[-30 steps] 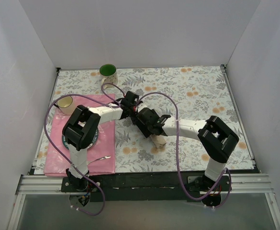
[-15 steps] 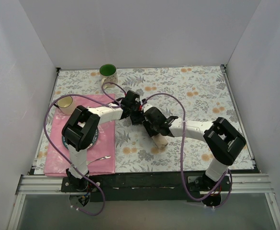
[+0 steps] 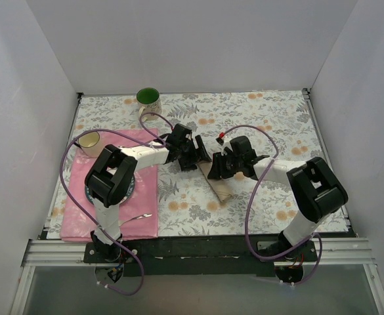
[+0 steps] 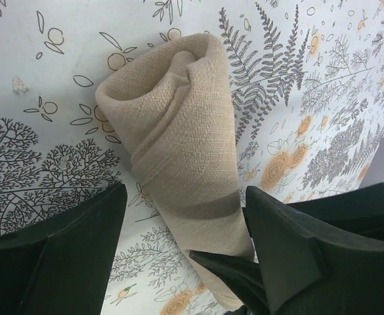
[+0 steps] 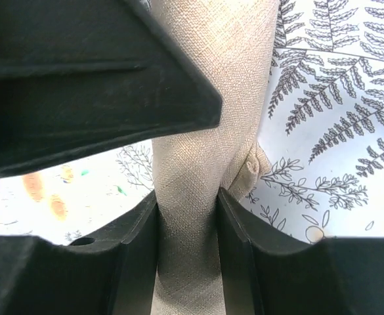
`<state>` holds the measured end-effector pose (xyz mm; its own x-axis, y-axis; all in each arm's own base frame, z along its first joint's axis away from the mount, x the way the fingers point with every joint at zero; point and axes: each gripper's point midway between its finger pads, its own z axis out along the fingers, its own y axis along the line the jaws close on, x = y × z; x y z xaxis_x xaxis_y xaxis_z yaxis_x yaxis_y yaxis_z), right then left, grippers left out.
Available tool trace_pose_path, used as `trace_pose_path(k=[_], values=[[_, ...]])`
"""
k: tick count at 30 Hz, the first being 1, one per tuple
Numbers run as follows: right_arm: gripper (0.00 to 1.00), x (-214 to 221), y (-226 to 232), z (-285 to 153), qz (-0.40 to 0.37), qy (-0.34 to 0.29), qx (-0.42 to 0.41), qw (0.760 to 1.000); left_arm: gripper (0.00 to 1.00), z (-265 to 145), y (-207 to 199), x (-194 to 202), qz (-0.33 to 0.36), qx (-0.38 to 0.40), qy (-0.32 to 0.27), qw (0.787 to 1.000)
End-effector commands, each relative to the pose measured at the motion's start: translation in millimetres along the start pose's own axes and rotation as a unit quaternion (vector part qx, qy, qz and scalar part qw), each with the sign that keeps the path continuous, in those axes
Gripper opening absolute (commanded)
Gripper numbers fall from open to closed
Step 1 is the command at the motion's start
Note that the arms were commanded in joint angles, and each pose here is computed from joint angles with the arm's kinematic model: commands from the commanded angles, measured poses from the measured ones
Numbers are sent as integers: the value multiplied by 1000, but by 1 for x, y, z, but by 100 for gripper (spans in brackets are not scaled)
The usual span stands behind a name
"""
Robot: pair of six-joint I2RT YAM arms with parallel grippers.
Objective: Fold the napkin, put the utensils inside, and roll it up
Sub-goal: Roll the napkin with the utensil
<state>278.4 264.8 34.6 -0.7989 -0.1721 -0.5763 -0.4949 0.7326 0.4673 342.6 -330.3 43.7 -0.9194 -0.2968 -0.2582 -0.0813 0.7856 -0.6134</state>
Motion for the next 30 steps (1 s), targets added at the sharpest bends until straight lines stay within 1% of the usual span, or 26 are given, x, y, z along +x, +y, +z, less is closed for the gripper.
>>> trace_pose_path(k=[1,2,5,6,8,9,10,11,12,13,14,15,16,18,20,22,23,25,26,27,28,29,30], values=[[43,-4,12,3,42,-9,-77,996,74,5,47,38,-5,-95,53,994],[43,-7,17,4,50,-12,-99,994,73,7,45,36,-7,-97,50,994],[43,-6,16,5,81,-10,-123,989,70,11,48,39,-10,-111,51,992],[43,-11,14,4,83,-21,-131,988,69,13,48,40,-6,-115,48,992],[42,-4,16,5,106,-11,-156,982,69,15,50,41,-3,-123,46,991],[42,-13,16,4,119,-26,-170,978,68,16,49,42,0,-125,46,991],[42,-12,15,3,129,-27,-179,975,68,18,53,40,2,-133,40,990],[42,-5,16,3,140,-21,-192,971,65,19,55,41,4,-136,40,990],[42,-10,15,1,151,-30,-199,968,62,20,57,42,10,-138,41,990],[42,-9,14,1,155,-29,-202,967,57,21,61,41,12,-144,37,989],[43,-6,13,1,158,-25,-202,966,54,22,63,41,13,-146,37,988],[46,-5,12,1,159,-25,-199,967,52,22,64,41,16,-147,37,988],[48,-1,10,1,159,-18,-193,968,47,21,63,39,23,-145,33,989],[54,0,8,0,154,-15,-179,972,45,18,60,37,28,-140,27,989],[57,5,-3,-3,142,-7,-136,981,44,17,59,36,35,-135,25,990],[61,0,-6,-6,112,-5,-105,988,43,15,55,35,38,-130,25,990],[62,5,-16,-11,90,4,-60,994,43,15,55,35,39,-128,27,991],[66,-1,-13,-15,47,1,-25,999,42,14,51,36,39,-121,30,991],[69,-2,-14,-20,9,-1,15,1000,43,14,50,36,36,-118,31,992],[80,-2,-12,-23,-10,0,31,999,42,14,48,38,33,-111,38,993],[89,-14,-16,-28,-33,-15,72,997,42,14,46,39,32,-107,41,993],[91,-11,-8,-27,-58,-7,82,995,42,14,44,40,30,-102,44,993],[91,-7,-8,-29,-76,7,99,992,42,14,42,41,28,-96,48,994]])
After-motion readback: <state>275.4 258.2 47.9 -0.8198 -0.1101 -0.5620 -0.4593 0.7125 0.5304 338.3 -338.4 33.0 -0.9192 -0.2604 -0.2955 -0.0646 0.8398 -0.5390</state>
